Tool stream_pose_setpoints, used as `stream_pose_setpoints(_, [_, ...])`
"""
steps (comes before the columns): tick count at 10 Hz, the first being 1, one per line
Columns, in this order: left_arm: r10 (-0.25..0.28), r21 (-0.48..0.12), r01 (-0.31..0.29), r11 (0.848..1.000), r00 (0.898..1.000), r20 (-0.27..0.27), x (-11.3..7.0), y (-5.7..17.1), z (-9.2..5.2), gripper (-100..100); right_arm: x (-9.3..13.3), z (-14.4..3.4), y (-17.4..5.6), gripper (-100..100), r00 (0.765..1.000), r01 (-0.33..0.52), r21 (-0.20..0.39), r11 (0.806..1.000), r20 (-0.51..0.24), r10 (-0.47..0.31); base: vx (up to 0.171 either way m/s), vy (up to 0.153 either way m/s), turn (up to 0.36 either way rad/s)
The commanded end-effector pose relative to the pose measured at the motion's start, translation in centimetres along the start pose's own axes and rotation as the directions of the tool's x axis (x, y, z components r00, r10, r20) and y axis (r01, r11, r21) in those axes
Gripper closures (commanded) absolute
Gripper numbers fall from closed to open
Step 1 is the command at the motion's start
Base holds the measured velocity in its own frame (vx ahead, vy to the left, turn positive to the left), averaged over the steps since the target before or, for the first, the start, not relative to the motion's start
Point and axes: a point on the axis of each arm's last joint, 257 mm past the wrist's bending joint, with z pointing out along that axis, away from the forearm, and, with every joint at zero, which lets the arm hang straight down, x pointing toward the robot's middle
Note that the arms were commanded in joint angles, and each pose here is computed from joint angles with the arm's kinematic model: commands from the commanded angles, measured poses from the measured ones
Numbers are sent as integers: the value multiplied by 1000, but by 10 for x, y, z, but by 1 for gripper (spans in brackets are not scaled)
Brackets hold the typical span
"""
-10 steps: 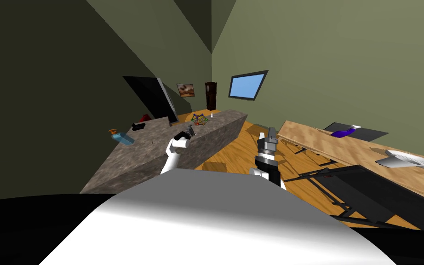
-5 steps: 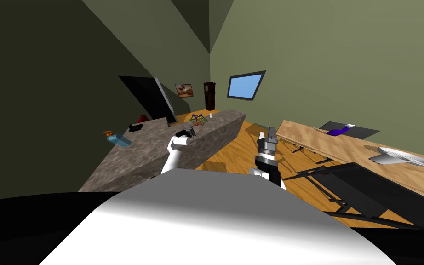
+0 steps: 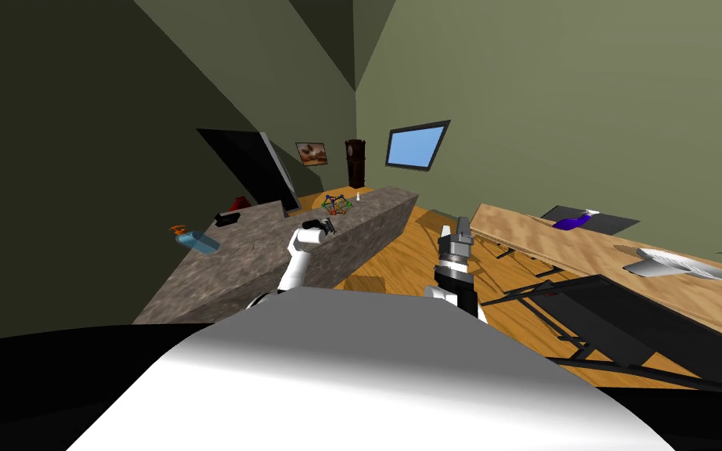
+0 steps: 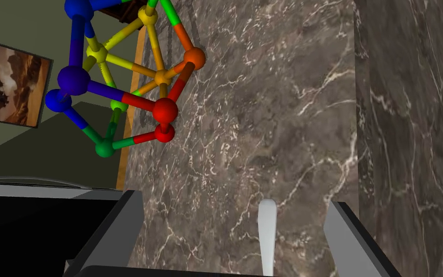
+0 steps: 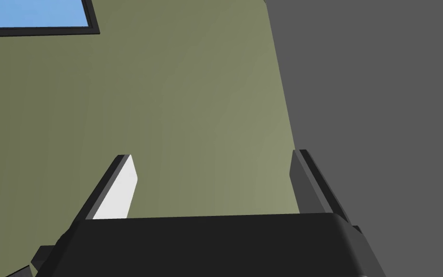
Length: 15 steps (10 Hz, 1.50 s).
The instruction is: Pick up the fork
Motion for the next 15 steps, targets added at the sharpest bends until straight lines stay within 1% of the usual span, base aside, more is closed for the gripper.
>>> stream_pose_setpoints(1, [-41,-50,41,998,999,12,1,6,5,-100,0,0,0,0,1000,0,0,1000,0,0,27,29,-20])
stream_pose_setpoints(2, [-40,-73,42,996,999,25,-2,12,5,-100,0,0,0,0,1000,0,0,1000,0,0,30,27,-14])
stream_pose_setpoints(3, [-72,-102,75,992,997,31,1,14,9,-100,0,0,0,0,1000,0,0,1000,0,0,32,32,-11])
stream_pose_setpoints(4, [-70,-128,76,989,996,47,-3,21,8,-100,0,0,0,0,1000,0,0,1000,0,0,27,25,-9])
stream_pose_setpoints(5, [-70,-134,76,988,996,50,-4,23,8,-100,0,0,0,0,1000,0,0,1000,0,0,14,9,1])
stream_pose_setpoints(6, [-98,-172,109,979,993,66,-3,28,10,-100,0,0,0,0,1000,0,0,1000,0,0,21,24,3])
stream_pose_setpoints(7, [-97,-187,109,976,992,76,-5,32,10,-100,0,0,0,0,1000,0,0,1000,0,0,26,27,-7])
stream_pose_setpoints(8, [-123,-217,140,966,988,90,-4,35,12,-100,0,0,0,0,1000,0,0,1000,0,0,43,35,8])
stream_pose_setpoints(9, [-120,-236,141,961,987,103,-6,40,10,-100,0,0,0,0,1000,0,0,1000,0,0,34,35,3])
stream_pose_setpoints(10, [-143,-263,170,950,983,118,-5,43,12,-100,0,0,0,0,1000,0,0,1000,0,0,30,43,17])
stream_pose_setpoints(11, [-139,-282,172,944,981,132,-8,49,10,-100,0,0,0,0,1000,0,0,1000,0,0,25,35,6])
stream_pose_setpoints(12, [-159,-310,200,929,976,151,-8,53,10,-100,0,0,0,0,1000,0,0,1000,0,0,29,45,29])
stream_pose_setpoints(13, [-155,-324,201,924,975,161,-10,57,9,-100,0,0,0,0,1000,0,0,1000,0,0,32,34,8])
stream_pose_setpoints(14, [-172,-353,228,908,968,183,-10,61,8,-100,0,0,0,0,1000,0,0,1000,0,0,41,33,30])
stream_pose_setpoints(15, [-169,-363,229,903,967,191,-11,64,7,-100,0,0,0,0,1000,0,0,1000,0,0,29,31,15])
